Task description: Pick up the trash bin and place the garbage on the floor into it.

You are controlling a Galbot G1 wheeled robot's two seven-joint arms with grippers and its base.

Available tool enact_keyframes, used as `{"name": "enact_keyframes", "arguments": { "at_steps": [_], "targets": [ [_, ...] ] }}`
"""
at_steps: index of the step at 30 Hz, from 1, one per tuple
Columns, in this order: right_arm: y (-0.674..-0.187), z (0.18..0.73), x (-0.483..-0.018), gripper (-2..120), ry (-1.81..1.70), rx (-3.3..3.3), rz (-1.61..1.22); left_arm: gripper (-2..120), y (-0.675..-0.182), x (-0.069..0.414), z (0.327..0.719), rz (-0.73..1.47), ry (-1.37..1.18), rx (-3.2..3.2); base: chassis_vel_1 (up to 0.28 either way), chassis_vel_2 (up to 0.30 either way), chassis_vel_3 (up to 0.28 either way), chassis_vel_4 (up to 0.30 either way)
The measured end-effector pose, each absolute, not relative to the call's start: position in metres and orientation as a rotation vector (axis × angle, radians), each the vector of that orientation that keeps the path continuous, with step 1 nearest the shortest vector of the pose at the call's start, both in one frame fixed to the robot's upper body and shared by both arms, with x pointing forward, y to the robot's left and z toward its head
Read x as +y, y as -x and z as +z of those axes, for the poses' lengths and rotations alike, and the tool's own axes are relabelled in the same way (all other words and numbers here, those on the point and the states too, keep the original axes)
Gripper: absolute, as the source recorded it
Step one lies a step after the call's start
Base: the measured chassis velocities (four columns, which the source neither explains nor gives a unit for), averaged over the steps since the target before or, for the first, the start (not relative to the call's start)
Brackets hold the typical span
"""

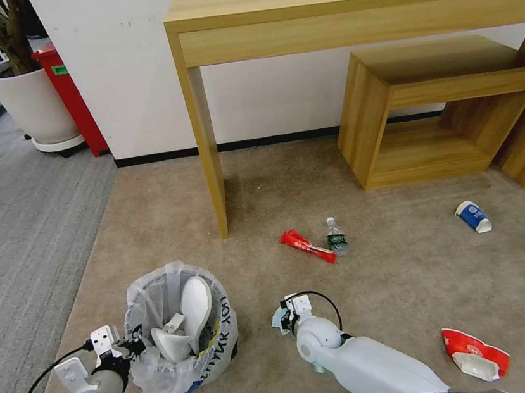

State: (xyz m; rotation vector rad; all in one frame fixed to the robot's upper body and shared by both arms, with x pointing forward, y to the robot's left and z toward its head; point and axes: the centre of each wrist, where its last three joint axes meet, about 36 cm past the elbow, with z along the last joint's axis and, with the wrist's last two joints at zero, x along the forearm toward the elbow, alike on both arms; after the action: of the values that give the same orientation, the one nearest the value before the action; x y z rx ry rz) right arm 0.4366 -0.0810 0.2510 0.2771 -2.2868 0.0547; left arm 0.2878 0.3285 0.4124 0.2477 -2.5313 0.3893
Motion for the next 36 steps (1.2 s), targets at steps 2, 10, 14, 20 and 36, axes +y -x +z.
{"name": "enact_keyframes", "arguments": {
  "at_steps": [2, 10, 14, 20, 36],
  "targets": [
    [-0.437, 0.256, -0.085, 0, -0.286, -2.31, 0.031, 0, -0.288, 0.329, 0.412, 0.389, -0.248, -2.531, 0.0, 0.0, 0.0, 0.0],
    [-0.446, 0.314, -0.145, 0, -0.465, -2.663, -0.091, 0, -0.287, 0.33, 0.413, 0.389, -0.256, -2.531, 0.0, 0.0, 0.0, 0.0],
    [-0.45, 0.381, -0.153, 0, -0.78, -2.857, -0.221, 0, -0.286, 0.328, 0.416, 0.394, -0.255, -2.537, 0.0, 0.0, 0.0, 0.0],
    [-0.445, 0.449, -0.133, 0, -1.426, -2.885, -0.395, 0, -0.283, 0.322, 0.418, 0.398, -0.255, -2.54, 0.0, 0.0, 0.0, 0.0],
    [-0.409, 0.406, -0.081, 0, -1.663, -2.514, -0.237, 0, -0.278, 0.312, 0.427, 0.409, -0.25, -2.559, 0.0, 0.0, 0.0, 0.0]
  ]
}}
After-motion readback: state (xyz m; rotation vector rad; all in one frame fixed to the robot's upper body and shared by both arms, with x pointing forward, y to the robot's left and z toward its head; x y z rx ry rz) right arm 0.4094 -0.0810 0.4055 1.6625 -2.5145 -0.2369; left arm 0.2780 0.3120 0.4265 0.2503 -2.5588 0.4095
